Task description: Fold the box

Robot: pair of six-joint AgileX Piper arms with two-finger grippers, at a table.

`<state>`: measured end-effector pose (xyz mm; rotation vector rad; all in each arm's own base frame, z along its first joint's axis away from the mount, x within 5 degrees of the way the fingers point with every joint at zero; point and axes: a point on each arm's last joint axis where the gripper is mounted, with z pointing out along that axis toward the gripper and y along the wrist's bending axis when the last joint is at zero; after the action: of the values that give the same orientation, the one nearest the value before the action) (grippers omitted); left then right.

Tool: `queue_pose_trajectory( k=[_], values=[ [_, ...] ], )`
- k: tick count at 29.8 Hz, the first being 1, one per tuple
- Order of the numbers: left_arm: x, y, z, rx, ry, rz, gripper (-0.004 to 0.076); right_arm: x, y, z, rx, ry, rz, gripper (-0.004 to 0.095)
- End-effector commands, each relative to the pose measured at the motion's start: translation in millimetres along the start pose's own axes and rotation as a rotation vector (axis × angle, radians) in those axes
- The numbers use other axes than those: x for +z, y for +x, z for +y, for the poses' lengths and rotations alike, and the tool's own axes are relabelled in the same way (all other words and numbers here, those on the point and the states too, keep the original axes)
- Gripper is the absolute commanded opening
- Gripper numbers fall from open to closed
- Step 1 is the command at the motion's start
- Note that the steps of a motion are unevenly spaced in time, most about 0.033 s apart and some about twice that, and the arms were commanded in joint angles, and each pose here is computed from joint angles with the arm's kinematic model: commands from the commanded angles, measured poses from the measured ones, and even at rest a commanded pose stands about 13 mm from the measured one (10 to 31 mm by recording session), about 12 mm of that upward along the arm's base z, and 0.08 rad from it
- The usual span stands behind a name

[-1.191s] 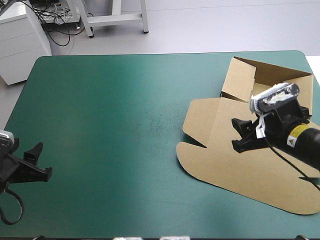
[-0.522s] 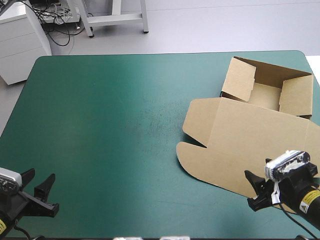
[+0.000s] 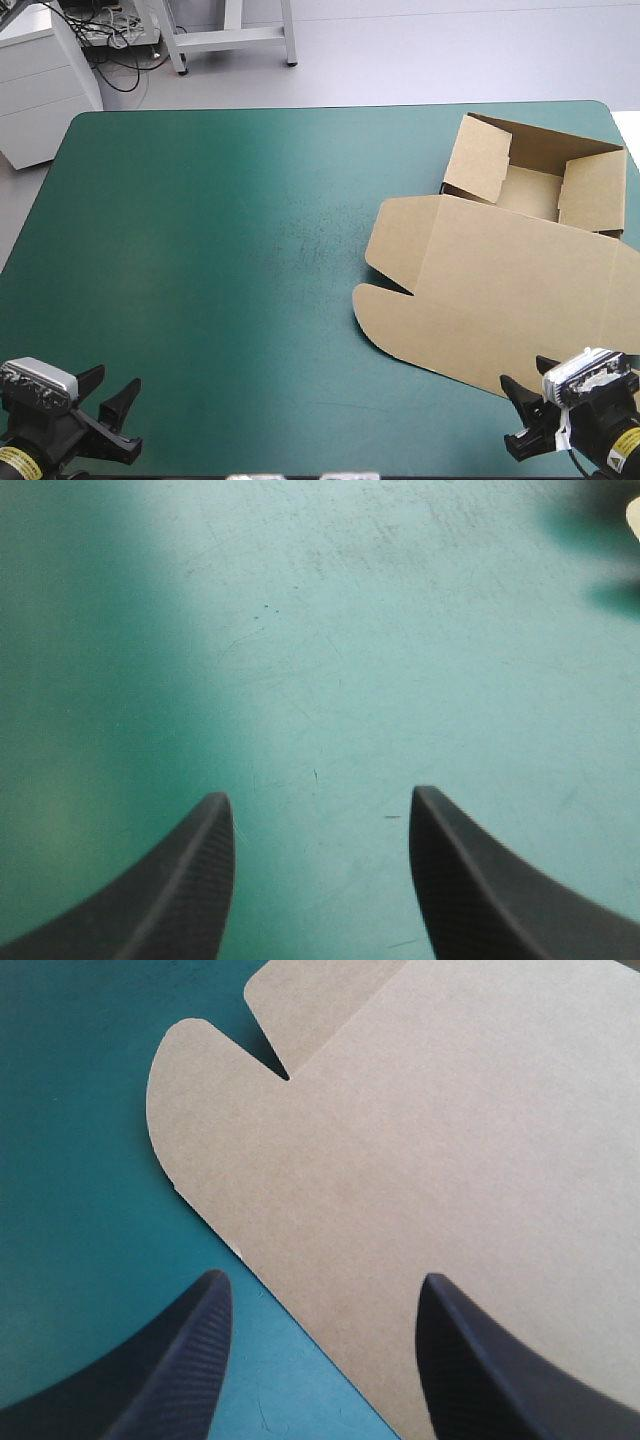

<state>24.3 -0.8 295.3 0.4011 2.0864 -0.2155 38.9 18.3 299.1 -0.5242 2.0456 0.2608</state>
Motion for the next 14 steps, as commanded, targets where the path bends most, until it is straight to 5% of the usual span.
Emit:
queue_pose_trajectory(
  k=[1, 14],
  values=[
    [2, -11, -3, -0.005, 0.035, -0.104, 0.0379, 1, -6, 0, 0.006, 0.001, -0.056, 0.0504],
    [18, -1, -6, -0.012, 0.054, -0.094, 0.0379, 11, 5, 0, 0.003, 0.000, -0.017, 0.0504]
  ],
)
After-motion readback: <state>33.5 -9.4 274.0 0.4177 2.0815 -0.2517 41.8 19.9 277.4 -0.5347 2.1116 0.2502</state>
